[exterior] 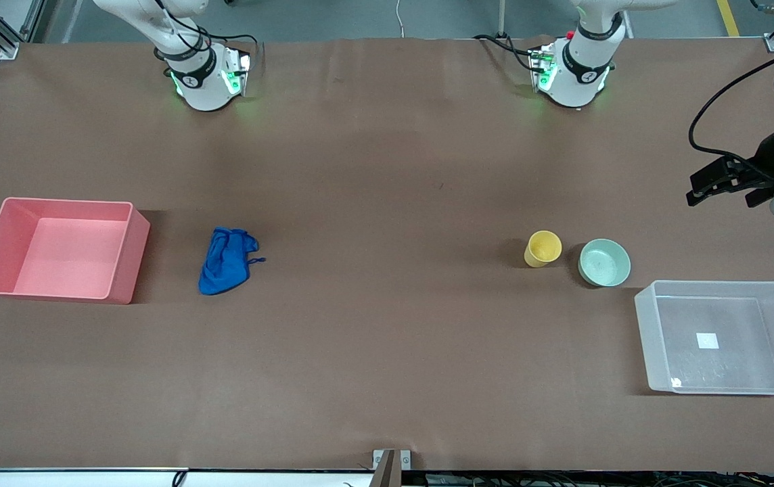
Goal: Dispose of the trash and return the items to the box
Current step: 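Reach the right gripper to the blue cloth while the left gripper reaches the bowl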
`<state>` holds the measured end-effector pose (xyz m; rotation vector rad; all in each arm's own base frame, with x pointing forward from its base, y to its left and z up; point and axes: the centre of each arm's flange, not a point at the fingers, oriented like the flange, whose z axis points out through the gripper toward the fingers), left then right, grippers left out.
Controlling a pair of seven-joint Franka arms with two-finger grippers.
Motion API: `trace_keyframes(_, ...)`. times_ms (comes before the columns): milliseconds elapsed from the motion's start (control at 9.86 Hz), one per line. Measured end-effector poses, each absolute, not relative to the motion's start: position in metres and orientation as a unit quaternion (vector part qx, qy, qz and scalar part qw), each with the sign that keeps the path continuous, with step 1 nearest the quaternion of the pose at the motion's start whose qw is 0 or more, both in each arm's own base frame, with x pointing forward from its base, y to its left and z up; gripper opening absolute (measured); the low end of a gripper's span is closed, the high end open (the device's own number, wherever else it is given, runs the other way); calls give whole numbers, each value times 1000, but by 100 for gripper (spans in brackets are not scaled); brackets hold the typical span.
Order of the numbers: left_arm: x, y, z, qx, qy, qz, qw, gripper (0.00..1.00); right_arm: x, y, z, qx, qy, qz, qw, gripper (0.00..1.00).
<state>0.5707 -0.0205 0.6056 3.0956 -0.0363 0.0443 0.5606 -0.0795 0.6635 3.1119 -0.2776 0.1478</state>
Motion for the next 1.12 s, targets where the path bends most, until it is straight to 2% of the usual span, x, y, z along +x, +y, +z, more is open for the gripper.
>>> trace_keyframes(710,577,-19,601,999,-10,23,23,100,564,-63,659,996,-78,43,6,100)
trace_keyframes(913,593,-18,562,999,-9,24,23,100,588,-10,625,997,-73,31,4,100)
trace_keyframes(1116,611,-17,481,999,-5,37,23,99,621,38,551,998,-58,1,8,100)
